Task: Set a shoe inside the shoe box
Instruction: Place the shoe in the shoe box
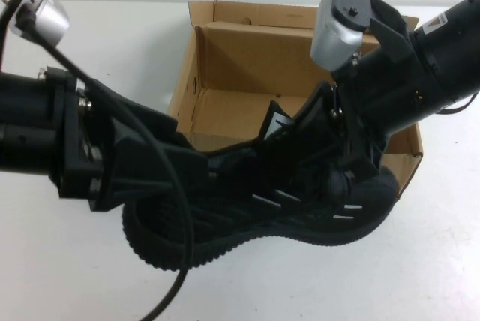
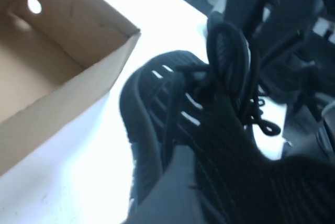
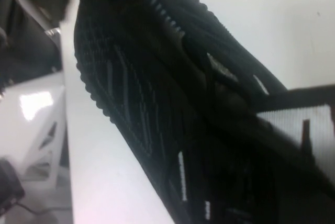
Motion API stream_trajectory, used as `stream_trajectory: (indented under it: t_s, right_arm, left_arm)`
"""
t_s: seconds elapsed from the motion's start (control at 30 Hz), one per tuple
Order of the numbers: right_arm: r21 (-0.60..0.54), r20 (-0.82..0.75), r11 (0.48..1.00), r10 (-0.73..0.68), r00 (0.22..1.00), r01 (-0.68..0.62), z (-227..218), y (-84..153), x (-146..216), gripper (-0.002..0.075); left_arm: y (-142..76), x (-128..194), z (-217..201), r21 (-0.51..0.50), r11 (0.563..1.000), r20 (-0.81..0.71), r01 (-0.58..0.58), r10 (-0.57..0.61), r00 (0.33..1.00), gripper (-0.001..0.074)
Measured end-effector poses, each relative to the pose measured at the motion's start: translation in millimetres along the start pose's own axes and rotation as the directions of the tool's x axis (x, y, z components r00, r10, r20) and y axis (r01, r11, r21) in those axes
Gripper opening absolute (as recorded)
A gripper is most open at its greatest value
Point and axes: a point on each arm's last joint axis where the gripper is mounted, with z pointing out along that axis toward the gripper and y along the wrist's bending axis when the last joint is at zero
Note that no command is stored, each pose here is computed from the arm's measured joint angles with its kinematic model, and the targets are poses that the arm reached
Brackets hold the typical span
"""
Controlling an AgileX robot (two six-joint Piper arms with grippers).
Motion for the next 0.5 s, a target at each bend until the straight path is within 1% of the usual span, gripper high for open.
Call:
stream_trajectory:
  t_s: [0.03, 0.1, 0.2, 0.3, 0.33, 0.4, 0.5]
  right_arm:
    - [0.008, -0.012, 1.000, 0.004, 1.000, -0.004, 0, -1, 1, 0.0020]
    - [0.026, -0.042, 1.000, 0.012, 0.999, -0.011, 0, -2, 4, 0.0019]
    - [0.093, -0.096, 0.996, 0.018, 0.995, -0.009, -1, -8, 8, 0.0017]
    - [0.162, -0.138, 0.987, 0.036, 0.990, -0.013, -5, -18, 7, 0.0017]
    - [0.183, -0.142, 0.983, 0.049, 0.989, -0.023, -8, -24, 6, 0.0017]
    - [0.216, -0.129, 0.975, 0.071, 0.989, -0.042, -15, -36, 0, 0.0017]
    - [0.266, -0.085, 0.962, 0.086, 0.993, -0.061, -26, -55, -13, 0.0017]
  left_arm:
    - [1, 0, 0, -0.009, 1.000, 0.005, 0.013, -0.013, 1.000, 0.0623]
    - [3, -2, 0, -0.027, 0.999, 0.022, 0.027, -0.027, 0.999, 0.0661]
    - [6, -6, 0, -0.066, 0.997, 0.066, 0.046, -0.042, 0.997, 0.0667]
    - [11, -9, -3, -0.122, 0.990, 0.112, 0.069, -0.056, 0.992, 0.0643]
    - [12, -10, -6, -0.143, 0.987, 0.127, 0.079, -0.061, 0.990, 0.0618]
    - [13, -11, -11, -0.174, 0.980, 0.152, 0.092, -0.065, 0.986, 0.0546]
    - [15, -11, -20, -0.209, 0.973, 0.169, 0.101, -0.066, 0.983, 0.0346]
